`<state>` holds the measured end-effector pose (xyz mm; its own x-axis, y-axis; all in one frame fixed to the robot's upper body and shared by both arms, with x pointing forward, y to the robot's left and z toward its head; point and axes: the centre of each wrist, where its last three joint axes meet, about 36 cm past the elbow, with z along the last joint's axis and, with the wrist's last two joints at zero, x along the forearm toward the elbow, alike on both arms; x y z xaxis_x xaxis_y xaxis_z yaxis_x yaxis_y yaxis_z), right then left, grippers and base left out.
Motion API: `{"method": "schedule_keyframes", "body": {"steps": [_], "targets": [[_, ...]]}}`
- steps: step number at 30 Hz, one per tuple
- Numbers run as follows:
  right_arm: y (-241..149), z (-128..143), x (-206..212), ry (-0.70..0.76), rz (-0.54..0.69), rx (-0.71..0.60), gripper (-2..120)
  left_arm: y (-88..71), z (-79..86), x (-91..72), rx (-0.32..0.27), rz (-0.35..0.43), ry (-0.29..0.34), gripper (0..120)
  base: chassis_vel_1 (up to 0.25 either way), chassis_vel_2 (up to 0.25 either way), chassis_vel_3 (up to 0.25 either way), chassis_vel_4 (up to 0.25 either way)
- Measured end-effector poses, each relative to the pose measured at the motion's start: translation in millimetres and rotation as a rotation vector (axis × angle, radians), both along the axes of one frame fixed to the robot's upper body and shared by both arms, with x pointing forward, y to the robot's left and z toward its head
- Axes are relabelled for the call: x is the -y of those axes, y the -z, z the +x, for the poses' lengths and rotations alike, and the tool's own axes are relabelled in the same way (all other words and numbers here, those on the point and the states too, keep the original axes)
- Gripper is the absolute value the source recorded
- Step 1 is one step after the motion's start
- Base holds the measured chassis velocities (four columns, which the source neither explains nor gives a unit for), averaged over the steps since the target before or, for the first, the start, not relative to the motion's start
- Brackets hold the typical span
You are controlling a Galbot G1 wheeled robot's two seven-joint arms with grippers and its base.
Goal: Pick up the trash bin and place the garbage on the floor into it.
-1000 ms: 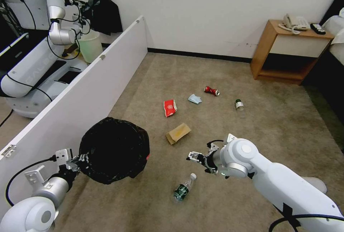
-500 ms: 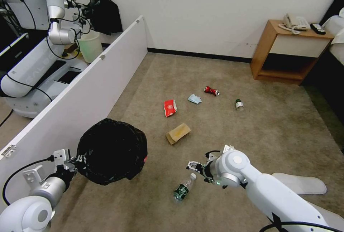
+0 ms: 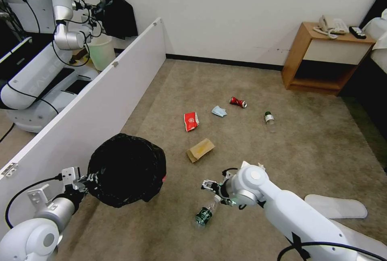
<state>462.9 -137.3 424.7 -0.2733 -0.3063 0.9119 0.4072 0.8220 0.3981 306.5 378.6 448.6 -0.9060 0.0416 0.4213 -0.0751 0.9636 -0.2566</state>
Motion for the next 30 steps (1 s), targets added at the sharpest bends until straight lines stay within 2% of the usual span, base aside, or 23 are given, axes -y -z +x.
{"method": "schedule_keyframes", "body": {"steps": [5,11,19,30], "targets": [[6,0,-1,0.002,-0.015,-0.006,100,2.7,0.8,-2.4,-0.003,-0.004,-0.002,0,0.000,0.000,0.000,0.000],[21,-6,19,0.020,-0.041,-0.021,100,7.6,3.5,-4.0,-0.009,-0.009,-0.005,0,0.000,0.000,0.000,0.000],[32,-14,33,0.037,-0.050,-0.011,100,11.0,8.3,0.8,-0.013,-0.009,0.001,0,0.000,0.000,0.000,0.000],[49,-4,29,0.046,-0.047,-0.004,100,13.0,4.5,0.4,-0.019,0.001,-0.010,0,0.000,0.000,0.000,0.000]]}}
